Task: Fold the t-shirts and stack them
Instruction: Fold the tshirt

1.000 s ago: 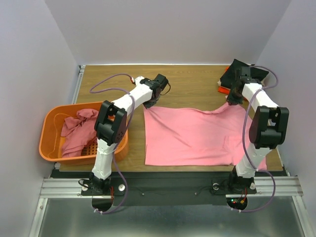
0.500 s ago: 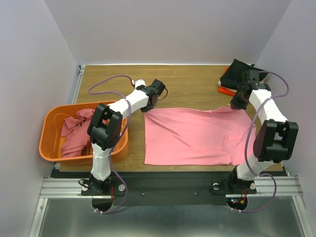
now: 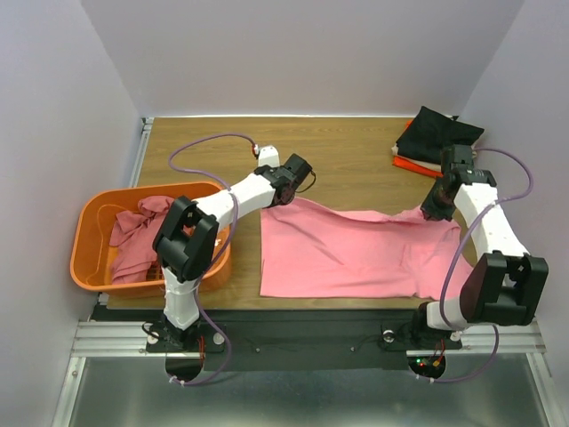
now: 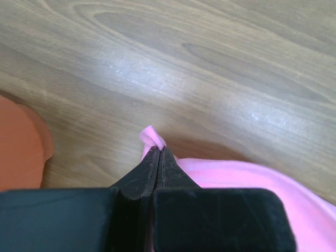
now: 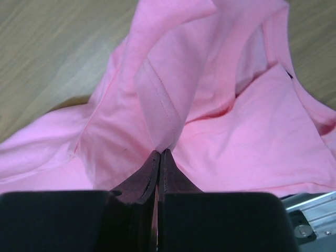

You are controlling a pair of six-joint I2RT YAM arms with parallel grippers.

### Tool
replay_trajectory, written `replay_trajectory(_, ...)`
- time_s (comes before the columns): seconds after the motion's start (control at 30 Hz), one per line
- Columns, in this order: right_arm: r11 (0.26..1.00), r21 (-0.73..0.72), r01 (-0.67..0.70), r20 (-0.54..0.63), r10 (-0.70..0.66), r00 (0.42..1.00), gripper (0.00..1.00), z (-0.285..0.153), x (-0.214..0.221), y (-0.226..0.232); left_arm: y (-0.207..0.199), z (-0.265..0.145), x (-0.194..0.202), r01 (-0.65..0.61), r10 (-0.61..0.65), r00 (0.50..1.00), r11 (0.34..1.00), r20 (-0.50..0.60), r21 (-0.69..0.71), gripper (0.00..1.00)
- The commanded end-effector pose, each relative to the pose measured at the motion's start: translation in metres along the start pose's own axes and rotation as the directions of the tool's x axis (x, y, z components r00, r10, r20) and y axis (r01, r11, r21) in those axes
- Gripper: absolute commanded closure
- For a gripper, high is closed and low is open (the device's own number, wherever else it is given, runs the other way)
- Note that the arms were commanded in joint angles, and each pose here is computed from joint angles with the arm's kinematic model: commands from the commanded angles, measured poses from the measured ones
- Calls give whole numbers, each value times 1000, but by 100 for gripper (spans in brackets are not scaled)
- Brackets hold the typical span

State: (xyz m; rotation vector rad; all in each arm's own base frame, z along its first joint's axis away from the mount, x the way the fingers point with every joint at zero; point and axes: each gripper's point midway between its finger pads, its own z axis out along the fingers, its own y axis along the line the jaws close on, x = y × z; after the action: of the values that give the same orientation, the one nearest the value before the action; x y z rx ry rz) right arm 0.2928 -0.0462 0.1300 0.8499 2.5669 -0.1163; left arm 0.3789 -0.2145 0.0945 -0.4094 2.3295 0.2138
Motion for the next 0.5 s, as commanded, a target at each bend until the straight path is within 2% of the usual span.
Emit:
replay_trajectory(0.0,998,67,-5,30,3,1000,100,-14,3,-21,12,-26,-14,-6,6,996,1000,90,3,100)
replay_trajectory(0.27,991,134,21,37,-26,999,100,-31,11,-42,12,-47,9,-46,42,993,998,113,32,100)
replay_trajectory(0.47,993,118,12,45,-17,999,100,-42,11,-42,22,-55,31,-88,85,991,996,108,16,100)
